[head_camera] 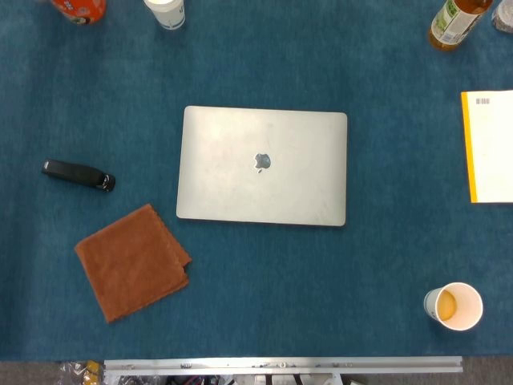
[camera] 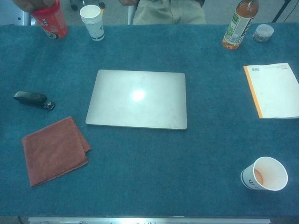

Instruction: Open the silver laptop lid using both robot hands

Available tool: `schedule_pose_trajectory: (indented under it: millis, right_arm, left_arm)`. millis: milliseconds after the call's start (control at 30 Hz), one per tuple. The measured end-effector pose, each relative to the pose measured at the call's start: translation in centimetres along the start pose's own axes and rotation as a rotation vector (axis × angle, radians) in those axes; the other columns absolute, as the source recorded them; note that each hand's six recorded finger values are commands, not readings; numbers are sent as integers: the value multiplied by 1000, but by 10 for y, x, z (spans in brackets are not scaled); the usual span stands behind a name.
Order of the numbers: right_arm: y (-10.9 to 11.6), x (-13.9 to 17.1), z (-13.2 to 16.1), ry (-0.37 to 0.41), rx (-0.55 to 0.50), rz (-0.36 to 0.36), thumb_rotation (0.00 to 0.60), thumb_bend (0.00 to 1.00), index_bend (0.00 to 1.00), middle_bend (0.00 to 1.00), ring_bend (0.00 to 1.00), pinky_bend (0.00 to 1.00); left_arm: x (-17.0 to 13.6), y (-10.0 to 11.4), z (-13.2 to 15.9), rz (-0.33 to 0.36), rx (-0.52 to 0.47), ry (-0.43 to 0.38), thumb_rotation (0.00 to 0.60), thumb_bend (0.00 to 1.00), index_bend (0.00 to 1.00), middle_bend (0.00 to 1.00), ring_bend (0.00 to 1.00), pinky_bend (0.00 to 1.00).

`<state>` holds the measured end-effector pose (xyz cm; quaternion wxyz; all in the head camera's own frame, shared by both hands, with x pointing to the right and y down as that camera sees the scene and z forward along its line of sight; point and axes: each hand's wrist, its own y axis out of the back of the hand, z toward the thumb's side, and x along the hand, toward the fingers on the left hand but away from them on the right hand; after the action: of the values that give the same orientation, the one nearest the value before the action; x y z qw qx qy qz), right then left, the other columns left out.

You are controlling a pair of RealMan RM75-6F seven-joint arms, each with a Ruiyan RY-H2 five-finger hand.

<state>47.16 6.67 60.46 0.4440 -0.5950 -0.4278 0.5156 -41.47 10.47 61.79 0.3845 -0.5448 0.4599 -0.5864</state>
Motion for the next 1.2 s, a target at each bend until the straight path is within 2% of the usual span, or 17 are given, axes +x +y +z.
schedule_pose_trajectory:
  millis: [533,800,1000,1200]
  right_arm:
    - [-1,-4,9,33,-23,11,600,289,171,241,140,258]
    - [-2,-17,39,129,-85,40,600,286,172,241,139,258]
    - [-7,-29,62,198,-112,82,600,207,171,241,140,258]
    - [-15,-50,94,281,-130,117,600,69,171,238,131,259]
  left_arm:
    - [-1,1,-1,3,-2,6,600,552,144,162,109,165]
    - [0,3,0,3,-2,1,600,552,144,160,109,165]
    - [-1,6,0,7,2,1,600,552,145,159,109,165]
    - [-2,9,0,13,4,-1,600,552,145,159,109,165]
